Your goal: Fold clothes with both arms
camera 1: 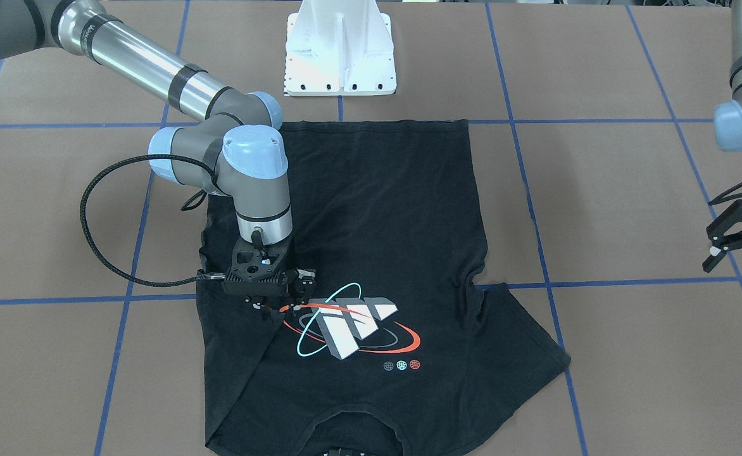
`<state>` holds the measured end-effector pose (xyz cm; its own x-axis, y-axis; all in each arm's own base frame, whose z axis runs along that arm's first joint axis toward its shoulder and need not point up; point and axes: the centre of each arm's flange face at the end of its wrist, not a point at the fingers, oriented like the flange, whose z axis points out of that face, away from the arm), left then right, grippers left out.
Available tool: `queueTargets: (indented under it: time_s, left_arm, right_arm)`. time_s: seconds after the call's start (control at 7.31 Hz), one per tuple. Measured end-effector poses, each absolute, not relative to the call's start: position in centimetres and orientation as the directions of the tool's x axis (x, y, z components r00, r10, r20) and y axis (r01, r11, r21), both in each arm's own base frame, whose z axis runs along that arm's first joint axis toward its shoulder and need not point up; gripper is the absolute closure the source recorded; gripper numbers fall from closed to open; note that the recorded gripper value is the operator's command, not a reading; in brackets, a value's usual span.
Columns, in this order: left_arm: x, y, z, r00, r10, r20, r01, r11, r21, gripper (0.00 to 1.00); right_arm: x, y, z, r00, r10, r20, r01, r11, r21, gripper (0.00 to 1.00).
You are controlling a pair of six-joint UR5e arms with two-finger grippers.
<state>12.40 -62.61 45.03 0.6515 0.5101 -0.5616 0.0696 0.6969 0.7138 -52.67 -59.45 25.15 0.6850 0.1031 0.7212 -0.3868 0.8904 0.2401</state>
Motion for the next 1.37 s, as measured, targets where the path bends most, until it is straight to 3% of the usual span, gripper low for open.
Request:
queueTargets:
  time_s: [0.27, 0.68, 1.09, 1.37]
  left_arm:
    - [19.4, -64.9, 42.6, 0.663, 0.372, -0.650, 0.191, 0.755, 0.627, 0.00]
    - [29.2, -66.6, 45.2, 0.645, 0.218, -0.732, 0.353, 0.765, 0.539, 0.03]
    - [35.9, -66.3, 47.0, 0.646, 0.104, -0.756, 0.439, 0.759, 0.480, 0.27]
    - [37.6, -66.0, 48.5, 0.660, 0.082, -0.747, 0.443, 0.761, 0.474, 0.37]
  right_arm:
    - [-46.2, -61.2, 25.1, 0.702, 0.070, 0.709, -0.315, 0.923, 0.221, 0.01]
    - [-33.4, -62.9, 31.9, 0.732, -0.053, 0.680, -0.176, 0.949, 0.262, 0.01]
    - [-26.2, -62.7, 38.9, 0.734, -0.130, 0.667, -0.106, 0.947, 0.302, 0.01]
    - [-24.6, -62.0, 41.0, 0.717, -0.155, 0.680, -0.100, 0.942, 0.320, 0.01]
